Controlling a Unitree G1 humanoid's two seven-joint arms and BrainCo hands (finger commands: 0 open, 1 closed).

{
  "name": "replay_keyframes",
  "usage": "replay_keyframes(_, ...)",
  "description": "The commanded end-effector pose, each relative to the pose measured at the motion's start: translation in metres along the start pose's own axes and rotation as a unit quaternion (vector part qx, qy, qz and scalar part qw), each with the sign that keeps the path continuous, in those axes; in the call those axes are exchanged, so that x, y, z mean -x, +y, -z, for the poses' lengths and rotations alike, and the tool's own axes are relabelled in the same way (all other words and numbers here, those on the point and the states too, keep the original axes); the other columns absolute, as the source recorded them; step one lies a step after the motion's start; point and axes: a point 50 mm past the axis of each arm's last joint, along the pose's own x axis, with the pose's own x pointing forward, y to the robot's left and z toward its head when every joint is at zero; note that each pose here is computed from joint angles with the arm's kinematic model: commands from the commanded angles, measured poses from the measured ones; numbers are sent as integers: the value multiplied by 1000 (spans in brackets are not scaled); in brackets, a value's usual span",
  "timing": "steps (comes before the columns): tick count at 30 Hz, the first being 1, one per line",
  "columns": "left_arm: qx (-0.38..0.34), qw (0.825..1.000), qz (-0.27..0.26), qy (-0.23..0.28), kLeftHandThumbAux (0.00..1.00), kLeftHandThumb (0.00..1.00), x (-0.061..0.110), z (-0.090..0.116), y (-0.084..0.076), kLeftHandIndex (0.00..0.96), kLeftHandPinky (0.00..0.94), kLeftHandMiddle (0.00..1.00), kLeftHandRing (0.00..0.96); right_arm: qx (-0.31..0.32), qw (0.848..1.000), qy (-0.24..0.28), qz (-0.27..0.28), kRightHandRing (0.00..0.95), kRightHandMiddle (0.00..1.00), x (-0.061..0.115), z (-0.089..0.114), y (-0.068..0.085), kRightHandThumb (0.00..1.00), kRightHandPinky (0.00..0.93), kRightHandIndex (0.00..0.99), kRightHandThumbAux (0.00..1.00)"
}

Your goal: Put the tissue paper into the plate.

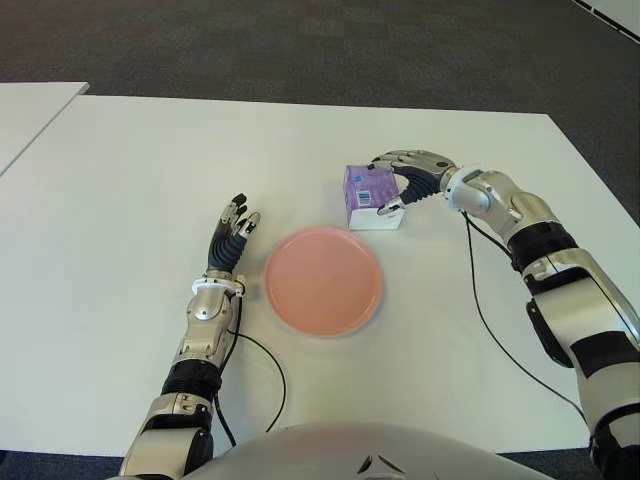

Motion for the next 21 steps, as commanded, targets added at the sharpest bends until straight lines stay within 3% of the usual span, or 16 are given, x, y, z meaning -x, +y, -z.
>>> replay_keyframes(1,-1,997,-1,74,449,0,17,28,3,0,0,0,0,8,1000,-6,1,0,0,-3,-3,-1,226,0,0,398)
replay_keyframes(21,5,997,-4,74,469,0,19,29,3,0,0,0,0,0,1000,-14,19,0,1,-10,-8,1,201,0,0,379)
